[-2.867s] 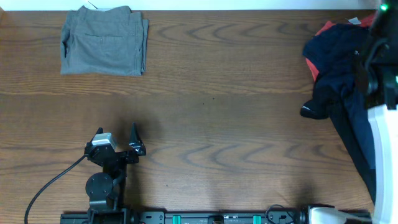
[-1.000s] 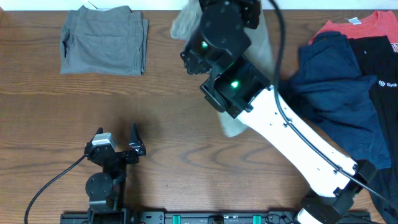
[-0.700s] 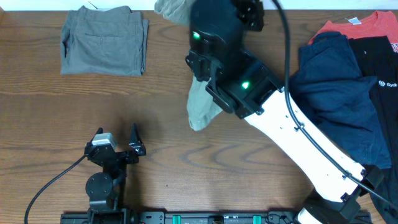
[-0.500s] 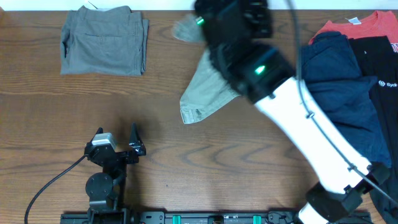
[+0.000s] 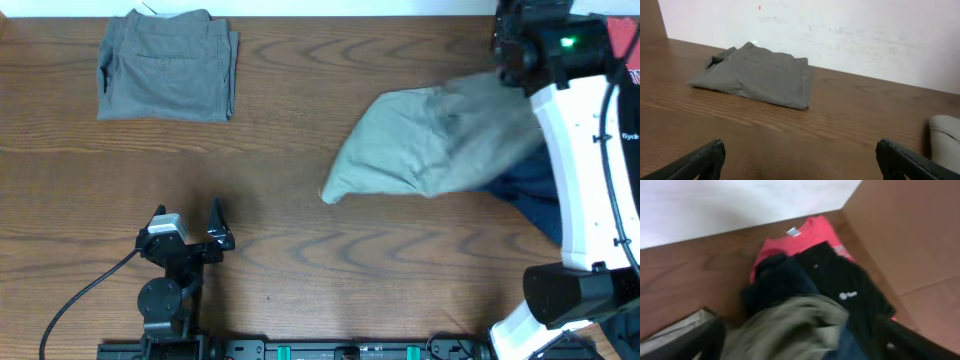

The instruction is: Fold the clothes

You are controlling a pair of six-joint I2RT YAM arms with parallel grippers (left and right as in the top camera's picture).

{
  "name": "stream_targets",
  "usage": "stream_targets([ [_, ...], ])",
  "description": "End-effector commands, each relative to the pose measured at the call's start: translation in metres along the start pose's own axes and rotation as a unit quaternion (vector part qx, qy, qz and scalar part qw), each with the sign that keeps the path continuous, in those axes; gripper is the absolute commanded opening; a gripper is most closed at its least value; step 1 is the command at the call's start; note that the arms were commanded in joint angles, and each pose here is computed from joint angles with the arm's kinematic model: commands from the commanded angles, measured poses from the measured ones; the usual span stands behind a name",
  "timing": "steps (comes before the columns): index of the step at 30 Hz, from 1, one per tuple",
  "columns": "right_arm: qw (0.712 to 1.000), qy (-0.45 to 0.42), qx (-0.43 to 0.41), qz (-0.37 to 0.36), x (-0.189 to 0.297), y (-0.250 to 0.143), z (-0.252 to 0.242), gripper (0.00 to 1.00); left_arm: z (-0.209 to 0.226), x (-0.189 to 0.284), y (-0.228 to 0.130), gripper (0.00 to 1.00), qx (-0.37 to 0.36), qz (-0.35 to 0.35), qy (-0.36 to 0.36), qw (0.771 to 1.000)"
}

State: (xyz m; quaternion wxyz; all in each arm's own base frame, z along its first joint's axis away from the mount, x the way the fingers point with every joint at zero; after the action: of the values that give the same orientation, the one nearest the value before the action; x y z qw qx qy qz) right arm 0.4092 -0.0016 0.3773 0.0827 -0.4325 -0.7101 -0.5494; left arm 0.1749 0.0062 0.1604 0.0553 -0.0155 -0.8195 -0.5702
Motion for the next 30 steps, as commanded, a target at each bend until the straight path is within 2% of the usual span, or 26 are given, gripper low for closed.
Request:
stream_targets([
  [1,0.999,0.044,-0.023,0.010,-0.004,0.000,-0.008,0.96,0.005,-0.001,-0.011,0.98,-0.007,0.018,0.014,1.000],
  [9,0.996,0.001,-0.060,0.065,-0.052,-0.013,-0.054,0.95,0.005,-0.001,-0.011,0.98,-0.007,0.018,0.014,1.000],
  [13,0.991,0.058,-0.064,0.099,-0.097,-0.024,-0.063,0.92,0.005,-0.001,-0.011,0.98,-0.007,0.018,0.014,1.000],
  [22,0.953,0.257,-0.079,0.141,-0.215,-0.059,-0.025,0.85,0.005,-0.001,-0.011,0.98,-0.007,0.018,0.014,1.000],
  [26,0.945,0.268,-0.076,0.173,-0.260,-0.087,-0.003,0.88,0.005,-0.001,-0.011,0.98,-0.007,0.018,0.014,1.000],
  [30,0.949,0.229,-0.063,0.207,-0.293,-0.115,0.005,0.91,0.005,-0.001,-0.011,0.98,-0.007,0.018,0.014,1.000],
])
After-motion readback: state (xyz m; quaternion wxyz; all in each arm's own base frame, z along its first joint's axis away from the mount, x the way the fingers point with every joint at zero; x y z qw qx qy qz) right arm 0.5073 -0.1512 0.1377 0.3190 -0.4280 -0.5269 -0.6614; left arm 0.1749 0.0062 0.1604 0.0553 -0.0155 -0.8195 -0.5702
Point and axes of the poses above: each gripper's point midway between its finger pads, its own x axis back along the fingers, its own z axis along the line the jaws close on, y = z × x, the point moved 7 cm from there along x, back along the fingers, and after that the axes turned 9 degrees about x, right-handed, at the moved point
